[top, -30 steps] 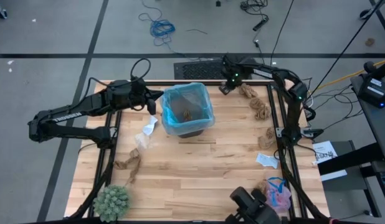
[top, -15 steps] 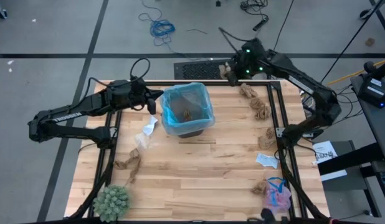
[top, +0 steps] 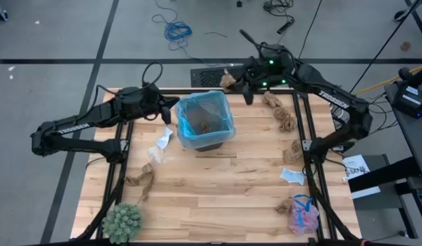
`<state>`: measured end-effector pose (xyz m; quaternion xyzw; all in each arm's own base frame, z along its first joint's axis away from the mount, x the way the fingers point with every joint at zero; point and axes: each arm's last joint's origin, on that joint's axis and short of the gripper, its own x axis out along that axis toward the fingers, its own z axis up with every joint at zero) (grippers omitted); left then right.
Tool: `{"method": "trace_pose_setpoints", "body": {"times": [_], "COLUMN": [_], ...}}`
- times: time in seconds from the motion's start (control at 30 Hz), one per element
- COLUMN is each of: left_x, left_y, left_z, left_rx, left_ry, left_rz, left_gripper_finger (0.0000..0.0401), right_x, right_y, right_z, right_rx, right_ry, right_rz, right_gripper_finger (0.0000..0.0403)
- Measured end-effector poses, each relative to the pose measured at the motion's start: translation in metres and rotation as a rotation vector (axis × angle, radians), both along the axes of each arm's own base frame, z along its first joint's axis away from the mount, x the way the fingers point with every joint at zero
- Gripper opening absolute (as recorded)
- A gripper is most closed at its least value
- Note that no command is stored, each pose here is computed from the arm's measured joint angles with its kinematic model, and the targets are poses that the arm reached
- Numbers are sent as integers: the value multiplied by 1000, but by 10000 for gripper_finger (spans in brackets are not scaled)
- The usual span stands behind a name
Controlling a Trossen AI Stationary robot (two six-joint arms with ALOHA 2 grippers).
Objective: Pick and place trash into bin
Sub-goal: Put the brown paper into the brown trash bin, then adjust the brown trash bin
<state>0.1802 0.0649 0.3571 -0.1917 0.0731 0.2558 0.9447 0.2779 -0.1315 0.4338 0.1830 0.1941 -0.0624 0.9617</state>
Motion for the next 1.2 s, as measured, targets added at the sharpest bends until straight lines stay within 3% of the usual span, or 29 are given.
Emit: {"method": "trace_pose_setpoints", "body": {"times": [0.27, 0.57, 0.87, 1.1, 1.2], "left_x": [1, -1, -2, -3, -7], "left_y": [0, 0, -1, -9, -11], "left_z": [2, 17, 24, 29, 31], "left_rx": [5, 84, 119, 65, -13], "left_ry": [-27, -54, -58, -60, 11], "left_rz": [1, -13, -31, -280, -296], "left_gripper_finger": [0, 0, 45, 89, 90], "right_x": [44, 74, 77, 68, 60], "right_y": [2, -2, 0, -10, -14], "right_z": [-10, -25, -14, -1, 7], "right_rx": [-18, -36, -107, -123, -136], "right_ry": [142, 275, 253, 214, 196], "right_rz": [109, 144, 138, 102, 82], "right_gripper_finger": [14, 90, 183, 218, 222]}}
